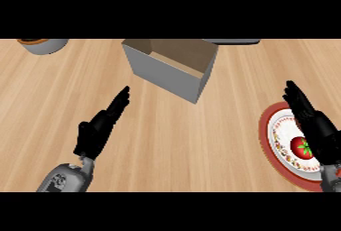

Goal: Pick the tomato from the plate and place it in the cardboard box

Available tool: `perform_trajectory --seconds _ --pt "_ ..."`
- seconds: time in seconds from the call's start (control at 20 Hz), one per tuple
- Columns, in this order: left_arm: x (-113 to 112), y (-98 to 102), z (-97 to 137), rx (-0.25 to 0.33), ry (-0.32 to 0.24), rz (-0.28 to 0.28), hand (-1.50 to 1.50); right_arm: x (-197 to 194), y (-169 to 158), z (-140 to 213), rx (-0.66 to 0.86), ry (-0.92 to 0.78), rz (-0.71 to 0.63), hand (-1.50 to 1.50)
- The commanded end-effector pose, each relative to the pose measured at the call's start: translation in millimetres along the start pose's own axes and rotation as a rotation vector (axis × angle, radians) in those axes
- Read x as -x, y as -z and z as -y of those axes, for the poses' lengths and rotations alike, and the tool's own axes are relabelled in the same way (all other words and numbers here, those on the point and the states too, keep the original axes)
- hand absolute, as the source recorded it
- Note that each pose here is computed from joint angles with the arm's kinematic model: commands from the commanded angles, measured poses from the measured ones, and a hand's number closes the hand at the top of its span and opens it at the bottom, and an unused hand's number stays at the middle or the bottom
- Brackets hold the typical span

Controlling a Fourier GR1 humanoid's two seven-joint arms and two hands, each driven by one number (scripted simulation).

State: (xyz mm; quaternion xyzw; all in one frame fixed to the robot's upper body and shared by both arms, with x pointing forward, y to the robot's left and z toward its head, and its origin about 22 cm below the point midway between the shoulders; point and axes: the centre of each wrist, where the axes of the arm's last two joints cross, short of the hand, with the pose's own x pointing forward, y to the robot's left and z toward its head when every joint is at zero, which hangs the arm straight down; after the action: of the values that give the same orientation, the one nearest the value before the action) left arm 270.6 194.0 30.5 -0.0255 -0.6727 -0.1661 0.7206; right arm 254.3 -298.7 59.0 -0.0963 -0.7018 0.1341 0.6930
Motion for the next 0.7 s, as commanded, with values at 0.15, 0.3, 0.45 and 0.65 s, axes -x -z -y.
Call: perform_trajectory --seconds 0.15,0.3,0.45,0.65 --pt "-25.1 -5.3 -52.5 -0.085 0.190 0.165 0.00 -69.2 -9.2 99.3 0.141 -0.037 0.309 -1.50" --pt "-30.5 -9.2 -71.3 -0.099 0.228 0.194 0.00 -73.1 -27.1 166.9 0.159 -0.433 0.175 -1.50" --pt "-20.3 -12.1 -79.8 -0.069 0.221 0.234 0.00 -31.6 -60.2 213.3 0.213 -0.277 0.254 -1.50" --pt "-17.1 -9.4 -82.6 -0.078 0.244 0.234 0.00 -6.6 -78.6 220.8 0.087 -0.443 0.350 -1.50"
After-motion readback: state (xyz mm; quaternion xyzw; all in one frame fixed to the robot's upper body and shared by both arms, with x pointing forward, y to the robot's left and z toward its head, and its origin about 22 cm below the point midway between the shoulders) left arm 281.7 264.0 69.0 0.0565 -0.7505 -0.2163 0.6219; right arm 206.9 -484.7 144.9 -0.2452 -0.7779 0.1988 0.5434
